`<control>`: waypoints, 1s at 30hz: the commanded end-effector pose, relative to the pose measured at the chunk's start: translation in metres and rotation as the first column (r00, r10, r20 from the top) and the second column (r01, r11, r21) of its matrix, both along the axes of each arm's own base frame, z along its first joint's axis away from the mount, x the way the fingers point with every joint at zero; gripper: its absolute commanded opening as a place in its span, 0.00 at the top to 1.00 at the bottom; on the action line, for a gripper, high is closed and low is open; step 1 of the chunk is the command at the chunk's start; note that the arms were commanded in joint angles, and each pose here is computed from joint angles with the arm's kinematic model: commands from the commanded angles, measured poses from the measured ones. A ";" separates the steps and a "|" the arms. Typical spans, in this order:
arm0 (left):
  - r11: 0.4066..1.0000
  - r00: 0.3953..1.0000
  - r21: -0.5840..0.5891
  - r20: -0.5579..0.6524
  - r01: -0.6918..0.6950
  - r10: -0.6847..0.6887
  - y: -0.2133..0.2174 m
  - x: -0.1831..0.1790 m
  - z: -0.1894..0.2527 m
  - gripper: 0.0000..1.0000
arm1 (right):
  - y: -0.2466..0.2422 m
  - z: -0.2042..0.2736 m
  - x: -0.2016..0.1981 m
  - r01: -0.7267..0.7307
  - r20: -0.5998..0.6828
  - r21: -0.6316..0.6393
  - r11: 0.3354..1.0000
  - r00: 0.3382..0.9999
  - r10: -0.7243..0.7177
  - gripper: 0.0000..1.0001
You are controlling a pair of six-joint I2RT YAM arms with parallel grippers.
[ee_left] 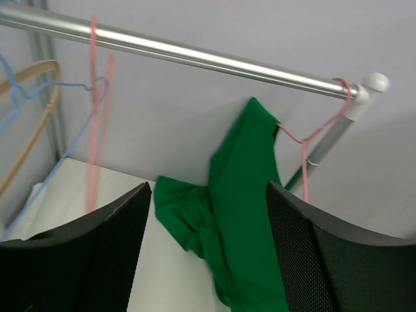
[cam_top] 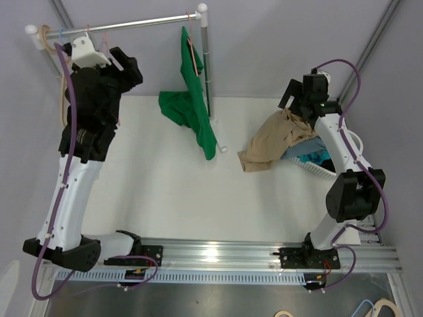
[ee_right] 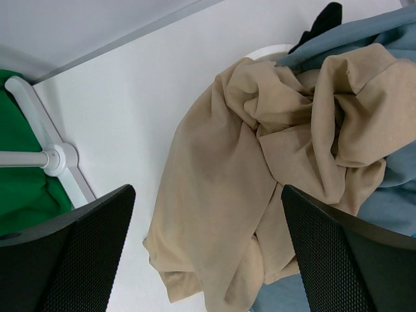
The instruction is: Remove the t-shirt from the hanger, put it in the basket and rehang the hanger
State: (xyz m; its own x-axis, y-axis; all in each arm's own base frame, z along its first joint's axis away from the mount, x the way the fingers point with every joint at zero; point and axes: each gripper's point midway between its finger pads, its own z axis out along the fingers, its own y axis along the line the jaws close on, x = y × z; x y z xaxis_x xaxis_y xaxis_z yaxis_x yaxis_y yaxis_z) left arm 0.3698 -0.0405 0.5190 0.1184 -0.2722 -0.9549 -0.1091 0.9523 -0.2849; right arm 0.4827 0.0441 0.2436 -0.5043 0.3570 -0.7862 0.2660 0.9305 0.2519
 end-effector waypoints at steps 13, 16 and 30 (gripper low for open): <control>0.968 0.968 -0.016 -0.036 0.250 -0.250 -0.134 0.107 -0.029 0.25 | -0.001 0.042 -0.012 -0.035 0.106 0.013 0.999 0.994 0.033 0.01; 0.966 0.965 -0.014 -0.036 0.258 -0.259 -0.145 0.122 -0.029 0.25 | -0.005 0.042 -0.011 -0.030 0.110 0.015 0.999 0.993 0.028 0.01; 0.951 0.951 0.009 -0.020 0.310 -0.310 -0.184 0.172 -0.050 0.25 | -0.009 0.031 0.000 -0.041 0.103 0.040 0.998 0.994 0.037 0.01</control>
